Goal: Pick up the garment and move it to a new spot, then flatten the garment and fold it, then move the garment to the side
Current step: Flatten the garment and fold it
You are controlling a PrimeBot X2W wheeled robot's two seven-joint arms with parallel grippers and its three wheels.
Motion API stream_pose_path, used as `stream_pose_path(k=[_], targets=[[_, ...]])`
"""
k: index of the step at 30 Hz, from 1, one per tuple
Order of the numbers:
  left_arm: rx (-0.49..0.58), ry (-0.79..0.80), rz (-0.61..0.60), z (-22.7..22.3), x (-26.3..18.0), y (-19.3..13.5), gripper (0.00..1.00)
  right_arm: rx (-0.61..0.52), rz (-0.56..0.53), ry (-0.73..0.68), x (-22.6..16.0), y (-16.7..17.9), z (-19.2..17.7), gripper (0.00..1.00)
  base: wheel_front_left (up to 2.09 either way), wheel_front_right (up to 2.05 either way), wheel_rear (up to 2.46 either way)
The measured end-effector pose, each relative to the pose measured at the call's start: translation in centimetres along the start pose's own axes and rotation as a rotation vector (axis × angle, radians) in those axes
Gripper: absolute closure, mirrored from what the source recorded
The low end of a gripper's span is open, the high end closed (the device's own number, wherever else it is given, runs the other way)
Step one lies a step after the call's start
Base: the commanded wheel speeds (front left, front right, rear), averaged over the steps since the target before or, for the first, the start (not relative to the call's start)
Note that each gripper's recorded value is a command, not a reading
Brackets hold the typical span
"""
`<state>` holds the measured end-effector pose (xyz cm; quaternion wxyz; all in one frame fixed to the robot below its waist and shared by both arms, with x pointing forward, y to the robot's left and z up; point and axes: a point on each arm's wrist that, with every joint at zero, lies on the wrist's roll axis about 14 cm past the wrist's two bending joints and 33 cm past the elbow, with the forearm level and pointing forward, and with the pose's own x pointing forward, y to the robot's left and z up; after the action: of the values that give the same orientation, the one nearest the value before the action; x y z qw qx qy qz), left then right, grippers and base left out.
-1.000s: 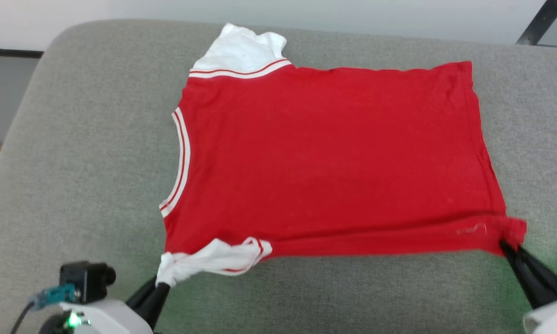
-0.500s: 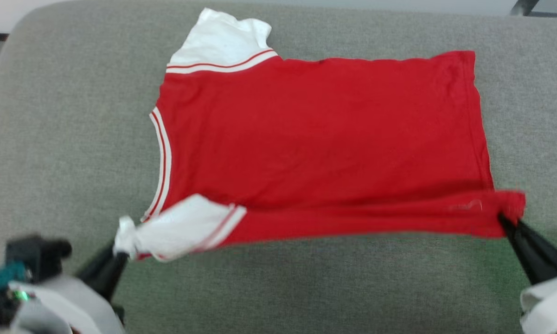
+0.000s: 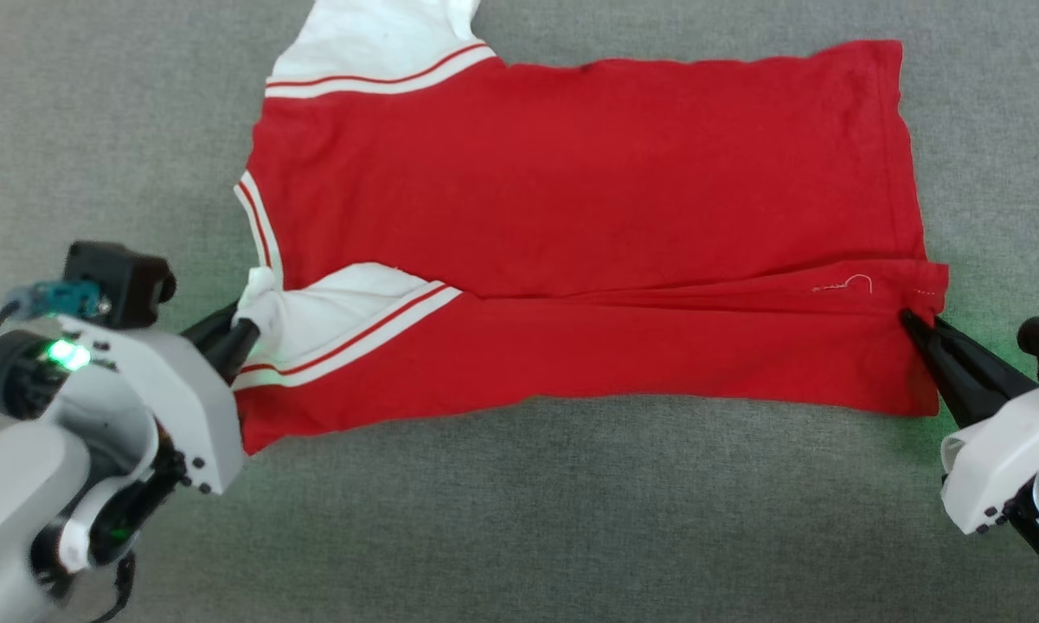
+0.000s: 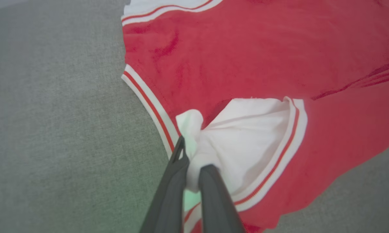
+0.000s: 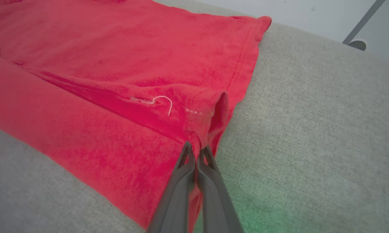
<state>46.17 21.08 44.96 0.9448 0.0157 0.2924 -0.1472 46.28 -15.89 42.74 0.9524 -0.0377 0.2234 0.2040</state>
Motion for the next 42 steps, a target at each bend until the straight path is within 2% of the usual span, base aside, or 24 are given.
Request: stream_pose_path(k=[5, 8, 9, 10, 11, 12, 13, 22, 25, 29, 35, 42], targets=[[-0.044, 0.085, -0.036, -2.3, 2.3, -0.4, 1.0, 0.017, 0.003, 0.056, 1.0, -0.1, -1.5, 1.0, 0.0, 0.0, 0.0], [-0.072, 0.118, -0.04, -3.0, 2.7, -0.5, 0.67, 0.029, 0.011, 0.083, 1.0, 0.2, -1.9, 1.0, 0.0, 0.0, 0.0], [-0.08, 0.122, -0.041, -3.0, 2.7, -0.5, 0.56, 0.034, 0.011, 0.097, 1.0, 0.2, -2.0, 0.9, 0.0, 0.0, 0.0], [-0.086, 0.129, -0.041, -3.1, 2.6, -0.5, 0.18, 0.028, 0.015, 0.112, 0.9, 0.3, -2.1, 0.65, 0.0, 0.0, 0.0], [-0.095, 0.134, -0.04, -3.1, 2.5, -0.4, 0.0, 0.024, 0.017, 0.119, 0.8, 0.3, -2.0, 0.54, 0.0, 0.0, 0.0], [-0.102, 0.134, -0.039, -3.0, 2.3, -0.4, 0.0, 0.026, 0.018, 0.124, 0.7, 0.3, -1.9, 0.11, 0.0, 0.0, 0.0], [-0.11, 0.135, -0.038, -2.9, 2.1, -0.3, 0.0, 0.026, 0.02, 0.138, 0.6, 0.4, -1.9, 0.0, 0.0, 0.0, 0.0], [-0.104, 0.085, -0.016, -0.1, -0.8, -0.1, 0.0, 0.008, 0.024, 0.182, -0.9, 0.8, 0.4, 0.0, 0.0, 0.0, 0.0], [-0.091, 0.046, -0.004, 1.2, -2.0, -0.1, 0.0, -0.02, 0.028, 0.156, -1.4, 1.1, 2.4, 0.0, 0.0, 0.0, 0.0], [-0.078, -0.04, 0.004, 3.3, -3.7, -0.5, 0.0, -0.064, 0.029, 0.054, -2.4, 1.6, 5.9, 0.0, 0.0, 0.0, 0.0], [-0.091, -0.129, 0.022, 4.2, -6.2, -1.1, 0.0, -0.128, 0.012, -0.151, -4.6, 2.2, 10.5, 0.0, 0.0, 0.0, 0.0], [-0.141, -0.242, 0.036, 4.4, -8.7, -1.9, 0.0, -0.17, -0.037, -0.377, -7.8, 2.9, 13.2, 0.0, 0.0, 0.0, 0.0]])
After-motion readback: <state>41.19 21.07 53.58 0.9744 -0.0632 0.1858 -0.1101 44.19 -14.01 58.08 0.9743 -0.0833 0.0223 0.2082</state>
